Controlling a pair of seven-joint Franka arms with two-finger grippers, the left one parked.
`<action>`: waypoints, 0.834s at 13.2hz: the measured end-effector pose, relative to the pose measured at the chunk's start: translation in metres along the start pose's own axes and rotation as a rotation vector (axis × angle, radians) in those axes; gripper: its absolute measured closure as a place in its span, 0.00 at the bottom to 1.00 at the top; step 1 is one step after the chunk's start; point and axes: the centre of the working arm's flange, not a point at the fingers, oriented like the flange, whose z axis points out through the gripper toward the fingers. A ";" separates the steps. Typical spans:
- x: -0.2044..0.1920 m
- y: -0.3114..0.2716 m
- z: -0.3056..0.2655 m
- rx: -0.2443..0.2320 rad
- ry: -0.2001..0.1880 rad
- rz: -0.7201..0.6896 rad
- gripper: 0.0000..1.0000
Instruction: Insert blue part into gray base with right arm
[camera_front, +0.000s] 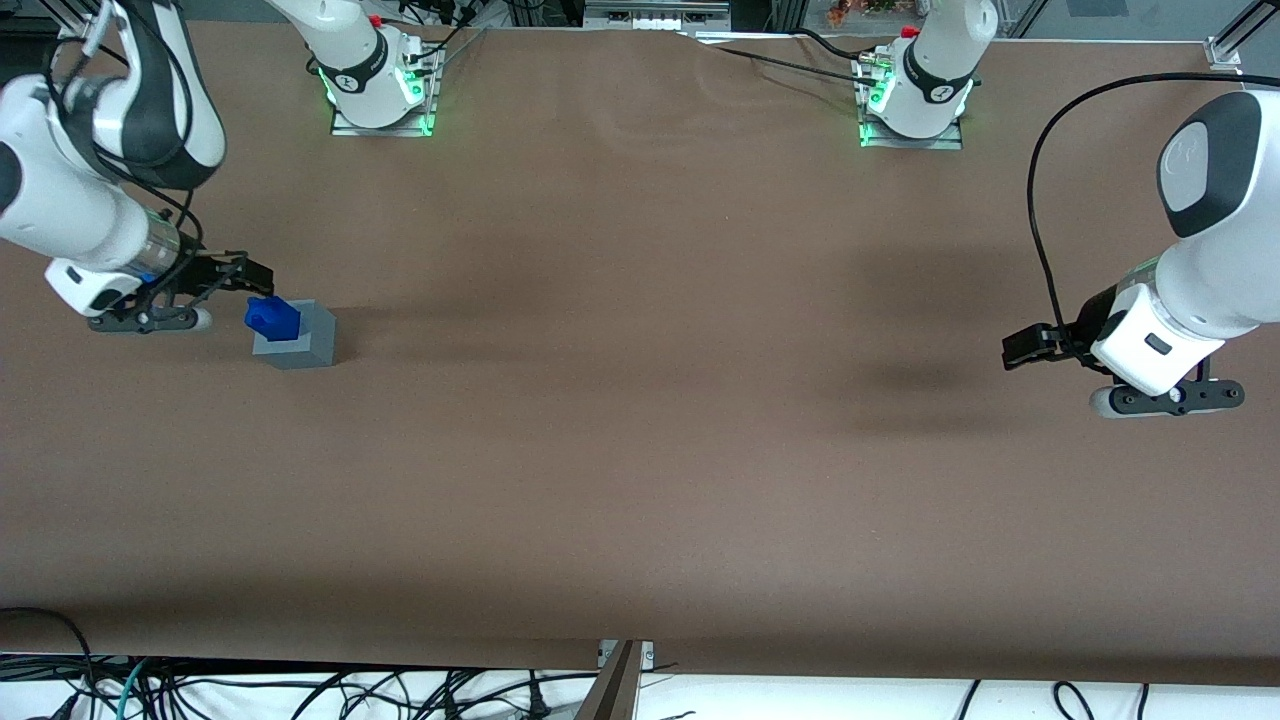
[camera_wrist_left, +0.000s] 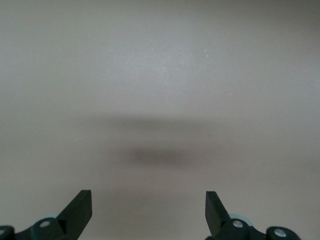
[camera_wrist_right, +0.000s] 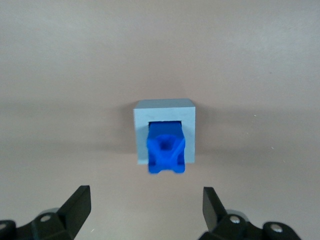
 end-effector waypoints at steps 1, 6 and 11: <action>0.000 -0.003 -0.026 0.000 0.001 0.006 0.01; -0.013 0.000 -0.122 -0.001 0.041 0.017 0.00; -0.017 0.009 -0.141 -0.001 0.062 0.034 0.00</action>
